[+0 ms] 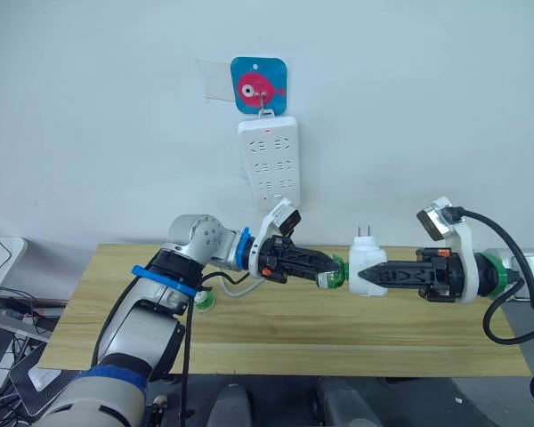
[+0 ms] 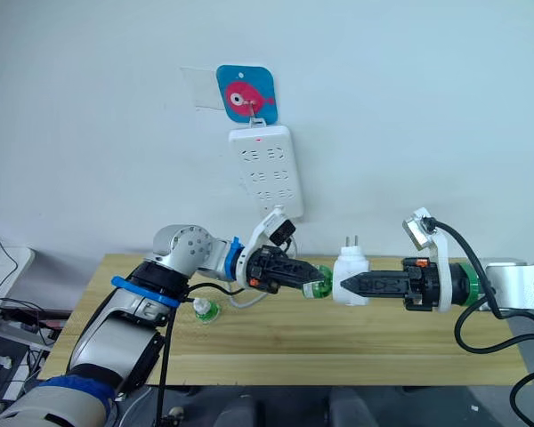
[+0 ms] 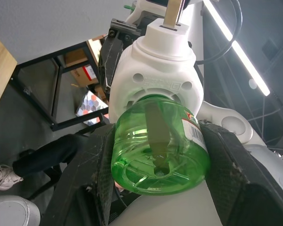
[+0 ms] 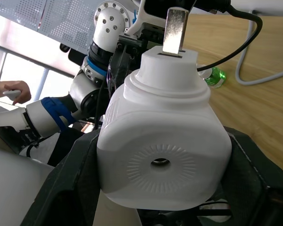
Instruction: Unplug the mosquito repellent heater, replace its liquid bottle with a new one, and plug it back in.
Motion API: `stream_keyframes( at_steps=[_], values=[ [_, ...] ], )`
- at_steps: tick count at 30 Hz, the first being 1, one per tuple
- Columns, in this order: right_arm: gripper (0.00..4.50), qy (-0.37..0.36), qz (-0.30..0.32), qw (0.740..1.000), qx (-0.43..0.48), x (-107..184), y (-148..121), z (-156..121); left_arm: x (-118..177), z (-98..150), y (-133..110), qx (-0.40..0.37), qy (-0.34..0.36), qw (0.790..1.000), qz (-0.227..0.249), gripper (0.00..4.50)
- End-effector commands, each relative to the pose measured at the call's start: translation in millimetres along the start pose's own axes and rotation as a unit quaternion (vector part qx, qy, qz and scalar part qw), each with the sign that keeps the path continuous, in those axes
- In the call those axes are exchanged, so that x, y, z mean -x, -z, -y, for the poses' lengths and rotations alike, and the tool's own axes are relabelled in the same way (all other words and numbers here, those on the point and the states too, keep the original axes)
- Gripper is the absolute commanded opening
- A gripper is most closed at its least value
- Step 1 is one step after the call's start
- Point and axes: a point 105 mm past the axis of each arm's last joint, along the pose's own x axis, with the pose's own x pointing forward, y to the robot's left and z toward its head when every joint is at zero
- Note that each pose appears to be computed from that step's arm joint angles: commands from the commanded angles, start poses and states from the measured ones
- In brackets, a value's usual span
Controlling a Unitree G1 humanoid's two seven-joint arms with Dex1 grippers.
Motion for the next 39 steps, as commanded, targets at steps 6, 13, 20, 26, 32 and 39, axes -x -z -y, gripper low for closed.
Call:
stream_keyframes(
  at_steps=[6, 13, 20, 26, 32, 39],
  values=[
    [3.02, 0.013, 0.010, 1.000, 0.003, 10.6, -5.0, 1.0, 15.7, 10.3, -7.0, -0.033, -0.005, 0.999, 0.031, 2.24],
    [3.02, 0.001, 0.007, 1.000, 0.006, 7.1, -4.2, -3.1, 11.8, 7.4, -12.5, -0.060, -0.012, 0.997, 0.040, 3.18],
    [3.02, -0.007, 0.016, 1.000, -0.007, 5.7, -2.5, -3.7, 16.3, 7.5, -17.1, -0.068, -0.022, 0.996, 0.050, 4.46],
    [3.02, -0.001, 0.059, 0.998, -0.035, 17.5, -11.7, 1.4, 38.0, 14.0, -26.9, -0.153, -0.076, 0.984, 0.059, 4.46],
    [3.02, 0.007, 0.085, 0.995, -0.052, 31.6, -17.7, 5.0, 41.9, 24.3, -26.2, -0.444, -0.142, 0.885, -0.013, 4.46],
    [3.02, -0.003, 0.099, 0.993, -0.057, 35.4, -25.9, 5.3, 27.4, 23.4, -30.2, -0.769, -0.153, 0.619, -0.048, 4.46]
  ],
)
